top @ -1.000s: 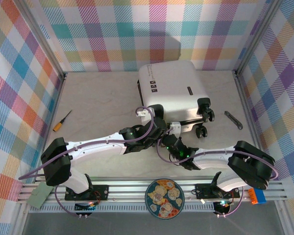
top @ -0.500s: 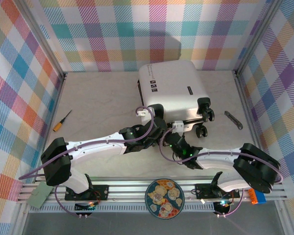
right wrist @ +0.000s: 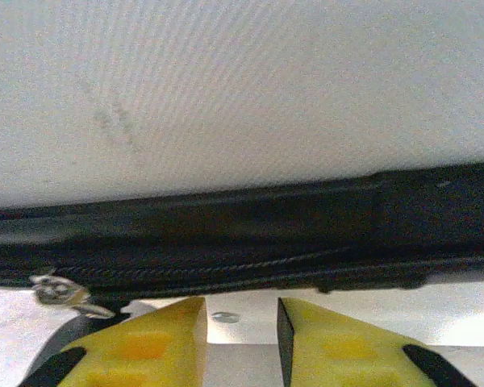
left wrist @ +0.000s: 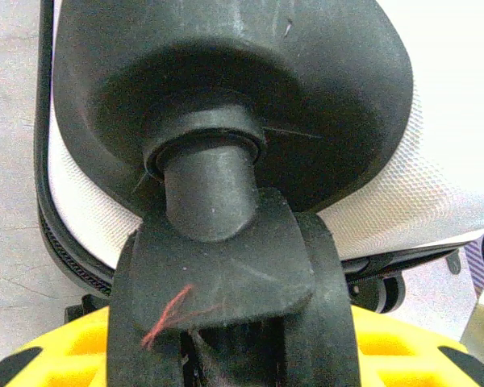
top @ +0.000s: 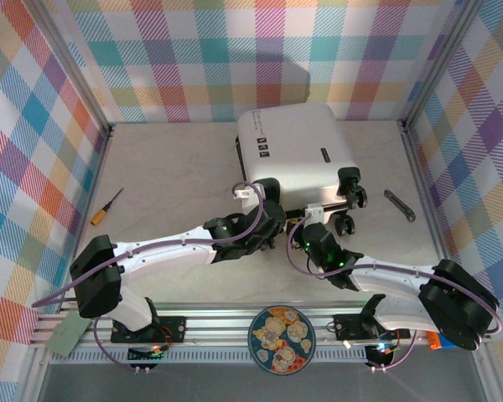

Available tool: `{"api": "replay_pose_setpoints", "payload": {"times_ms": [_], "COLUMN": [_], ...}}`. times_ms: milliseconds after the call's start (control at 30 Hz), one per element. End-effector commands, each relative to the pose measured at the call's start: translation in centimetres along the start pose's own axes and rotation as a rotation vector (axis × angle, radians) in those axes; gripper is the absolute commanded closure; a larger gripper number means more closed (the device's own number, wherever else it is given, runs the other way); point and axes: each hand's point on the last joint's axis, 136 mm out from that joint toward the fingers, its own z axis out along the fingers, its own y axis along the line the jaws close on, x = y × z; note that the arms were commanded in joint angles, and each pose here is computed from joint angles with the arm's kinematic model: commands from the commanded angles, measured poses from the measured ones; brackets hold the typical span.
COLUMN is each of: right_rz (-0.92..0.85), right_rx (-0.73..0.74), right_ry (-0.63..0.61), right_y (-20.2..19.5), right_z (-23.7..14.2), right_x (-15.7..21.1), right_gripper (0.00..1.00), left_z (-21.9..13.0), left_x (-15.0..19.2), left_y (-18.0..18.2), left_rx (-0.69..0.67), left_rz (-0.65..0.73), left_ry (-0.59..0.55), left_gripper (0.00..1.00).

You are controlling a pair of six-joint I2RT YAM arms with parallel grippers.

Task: Pack the luggage

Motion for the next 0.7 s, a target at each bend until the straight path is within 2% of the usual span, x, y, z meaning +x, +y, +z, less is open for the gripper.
{"api": "replay_pose_setpoints", "payload": {"times_ms": [0,333,667], "right_rz": [-0.005,0.027,0.143], "right_rx": [-0.074,-0.059,0.003], "right_ry": [-0.012,-0.026,-0.048], "right_y": [1.8,3.2,3.4], "right_z": [0.4,2.1,3.4], "right_x": [0.1,-0.3,-2.4], "right_gripper": [0.62,0.51,0.53], "left_z": [-2.7,-2.5,-1.7], "left_x": [-3.0,-2.7,-1.3], "left_y": [-5.1,-5.2,-5.6], "left_rx": [0.197,0.206,0.235], "left_rz": [-0.028,-0.038,-0.084], "left_ry": [-0.054,-0.036,0.005], "left_gripper": [0.87,0.88,0.91]}}
